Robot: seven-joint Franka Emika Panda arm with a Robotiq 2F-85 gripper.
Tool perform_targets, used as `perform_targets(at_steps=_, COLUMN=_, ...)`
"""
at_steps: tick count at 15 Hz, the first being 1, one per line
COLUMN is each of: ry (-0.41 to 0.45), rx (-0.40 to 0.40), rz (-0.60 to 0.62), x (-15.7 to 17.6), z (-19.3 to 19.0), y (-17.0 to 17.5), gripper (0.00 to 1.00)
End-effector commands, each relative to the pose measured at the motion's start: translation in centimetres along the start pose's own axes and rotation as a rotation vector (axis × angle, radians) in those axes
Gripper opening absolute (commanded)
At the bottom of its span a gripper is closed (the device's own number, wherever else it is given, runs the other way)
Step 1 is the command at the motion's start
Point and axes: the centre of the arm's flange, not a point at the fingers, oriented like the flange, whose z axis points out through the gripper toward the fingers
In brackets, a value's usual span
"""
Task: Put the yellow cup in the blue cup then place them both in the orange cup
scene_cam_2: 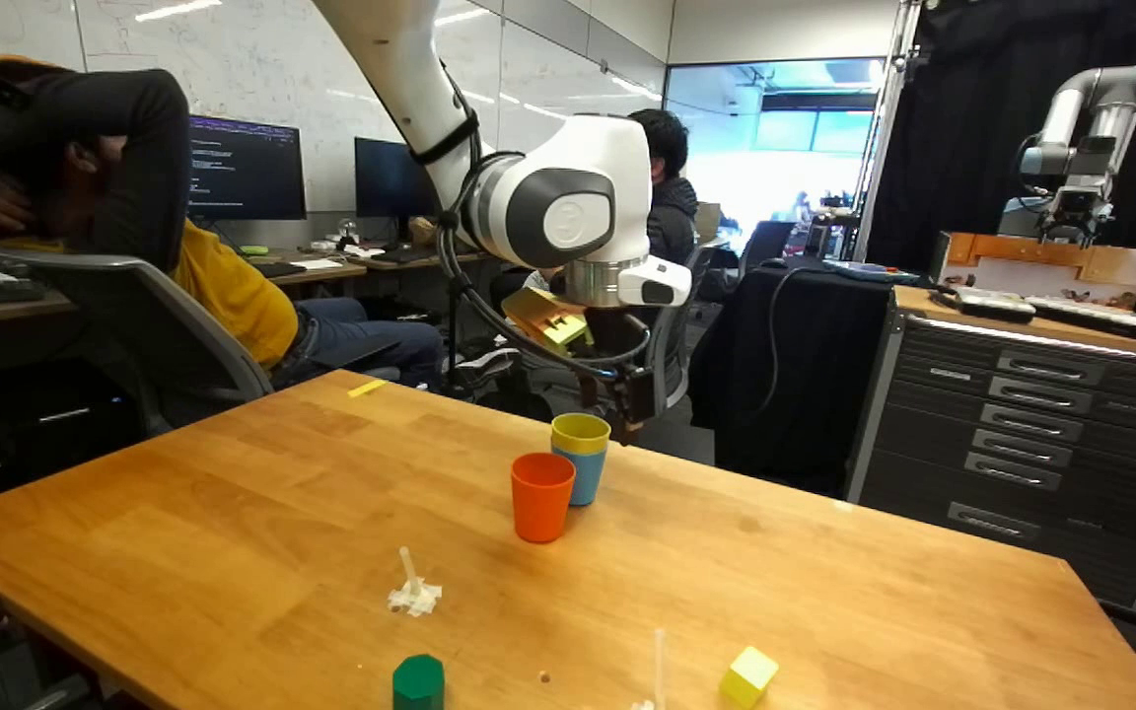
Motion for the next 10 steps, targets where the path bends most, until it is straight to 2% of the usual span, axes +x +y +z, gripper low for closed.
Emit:
perform_targets(at_steps=1, ry=0.0, rx=0.018, rz=-0.009, x=-0.1, z=0.1, y=-0.3, gripper=1.0)
perform_targets(at_steps=10, ry=-0.033, rx=-0.009, rz=0.004, x=-0.1, z=2.8, y=0.4, gripper=1.0)
